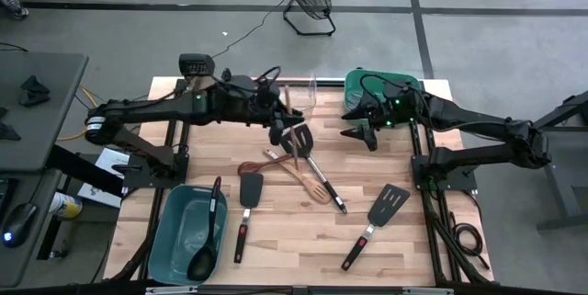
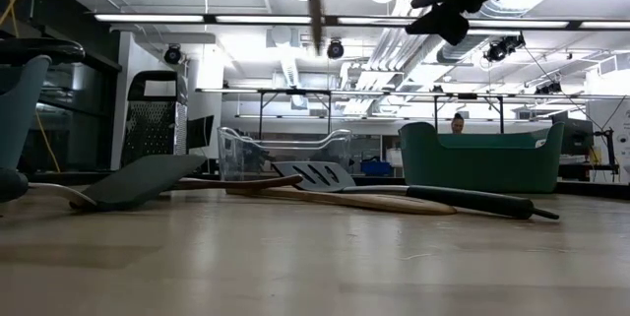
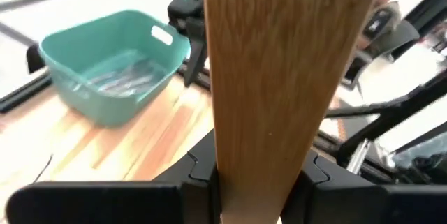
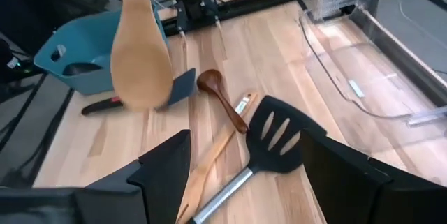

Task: Pick & Place Kitchen Items
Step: Put the wooden spoon into the blue bin

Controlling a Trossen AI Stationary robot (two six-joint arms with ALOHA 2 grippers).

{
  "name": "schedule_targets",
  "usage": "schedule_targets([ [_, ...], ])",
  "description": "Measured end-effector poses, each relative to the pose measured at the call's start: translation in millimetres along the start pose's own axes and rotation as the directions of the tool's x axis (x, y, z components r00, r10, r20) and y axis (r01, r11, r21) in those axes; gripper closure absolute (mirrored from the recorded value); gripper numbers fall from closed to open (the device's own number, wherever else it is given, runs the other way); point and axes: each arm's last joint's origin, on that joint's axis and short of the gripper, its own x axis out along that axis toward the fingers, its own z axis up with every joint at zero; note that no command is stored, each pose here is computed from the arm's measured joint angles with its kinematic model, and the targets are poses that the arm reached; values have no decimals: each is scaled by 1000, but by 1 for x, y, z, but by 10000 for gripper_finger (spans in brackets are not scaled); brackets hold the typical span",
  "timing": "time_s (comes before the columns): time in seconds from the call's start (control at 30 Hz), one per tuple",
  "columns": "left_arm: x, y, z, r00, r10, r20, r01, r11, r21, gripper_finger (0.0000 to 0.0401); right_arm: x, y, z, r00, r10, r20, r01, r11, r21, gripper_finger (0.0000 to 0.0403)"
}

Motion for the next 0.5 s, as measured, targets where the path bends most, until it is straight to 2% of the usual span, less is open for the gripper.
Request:
schedule_targets([
  [0.27, -35, -8, -11, 989, 103, -109, -111, 991, -76, 317, 0, -1, -1, 999, -43, -5, 43, 999, 0, 144],
  [0.5, -66, -21, -25, 971, 141, -195, -173, 973, -155, 317, 0, -2, -1, 997, -72, -4, 72, 997, 0, 144],
])
